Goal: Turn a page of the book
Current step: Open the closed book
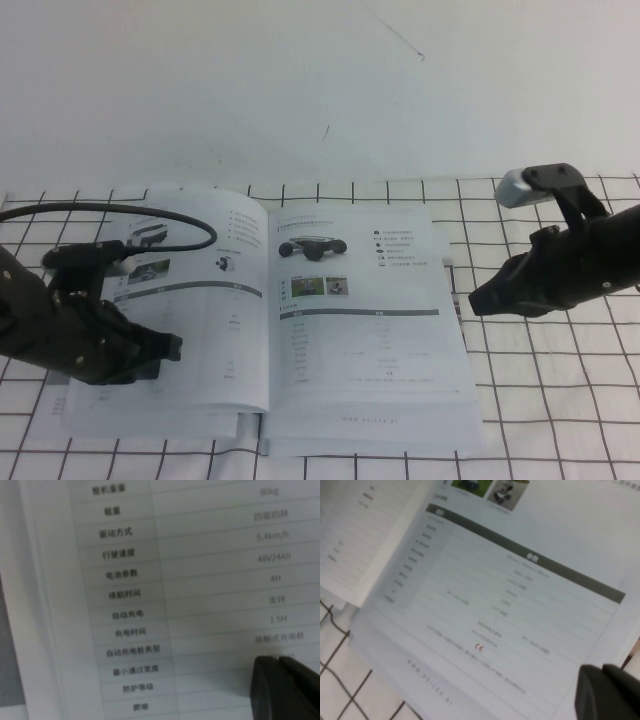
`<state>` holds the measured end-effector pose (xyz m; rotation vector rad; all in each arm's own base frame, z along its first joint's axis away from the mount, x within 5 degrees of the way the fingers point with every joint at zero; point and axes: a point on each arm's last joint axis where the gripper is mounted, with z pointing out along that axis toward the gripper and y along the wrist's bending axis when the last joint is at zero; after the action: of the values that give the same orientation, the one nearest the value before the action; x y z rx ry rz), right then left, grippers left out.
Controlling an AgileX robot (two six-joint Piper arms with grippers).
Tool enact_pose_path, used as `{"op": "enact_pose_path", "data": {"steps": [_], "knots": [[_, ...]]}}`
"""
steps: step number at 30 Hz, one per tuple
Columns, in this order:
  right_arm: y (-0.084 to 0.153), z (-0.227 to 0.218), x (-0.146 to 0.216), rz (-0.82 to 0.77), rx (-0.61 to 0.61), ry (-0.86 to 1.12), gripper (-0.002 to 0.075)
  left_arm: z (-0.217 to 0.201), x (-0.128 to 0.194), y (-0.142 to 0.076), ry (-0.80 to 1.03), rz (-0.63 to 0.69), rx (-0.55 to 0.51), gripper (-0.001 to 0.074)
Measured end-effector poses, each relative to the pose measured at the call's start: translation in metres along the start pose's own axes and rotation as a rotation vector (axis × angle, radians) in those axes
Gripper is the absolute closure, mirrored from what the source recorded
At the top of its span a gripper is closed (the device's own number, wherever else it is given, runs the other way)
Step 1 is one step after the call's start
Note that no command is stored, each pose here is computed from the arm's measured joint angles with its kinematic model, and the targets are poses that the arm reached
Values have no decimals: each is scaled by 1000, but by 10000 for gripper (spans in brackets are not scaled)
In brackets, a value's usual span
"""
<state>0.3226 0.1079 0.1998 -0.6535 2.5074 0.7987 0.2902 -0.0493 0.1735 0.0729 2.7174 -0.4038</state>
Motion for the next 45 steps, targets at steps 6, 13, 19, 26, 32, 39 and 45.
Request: {"op": "enact_pose_path", "data": {"steps": [6,13,19,26,32,39,45], "knots": [[-17,21,-8,16,5,25,603,6,4,2,45,-10,2,737],[-29,37,-11,11,4,29,400,24,8,7,106,-29,-4,737],[-38,52,-4,35,-8,54,381,28,7,7,119,-39,2,737],[-36,64,-5,44,-52,24,379,28,6,7,120,-39,2,737],[-34,73,-4,33,-33,28,379,28,6,7,120,-38,3,737],[-39,73,-6,32,22,7,379,28,7,7,122,-36,4,737],[-40,74,-6,33,25,9,379,28,7,7,121,-38,5,737]]}}
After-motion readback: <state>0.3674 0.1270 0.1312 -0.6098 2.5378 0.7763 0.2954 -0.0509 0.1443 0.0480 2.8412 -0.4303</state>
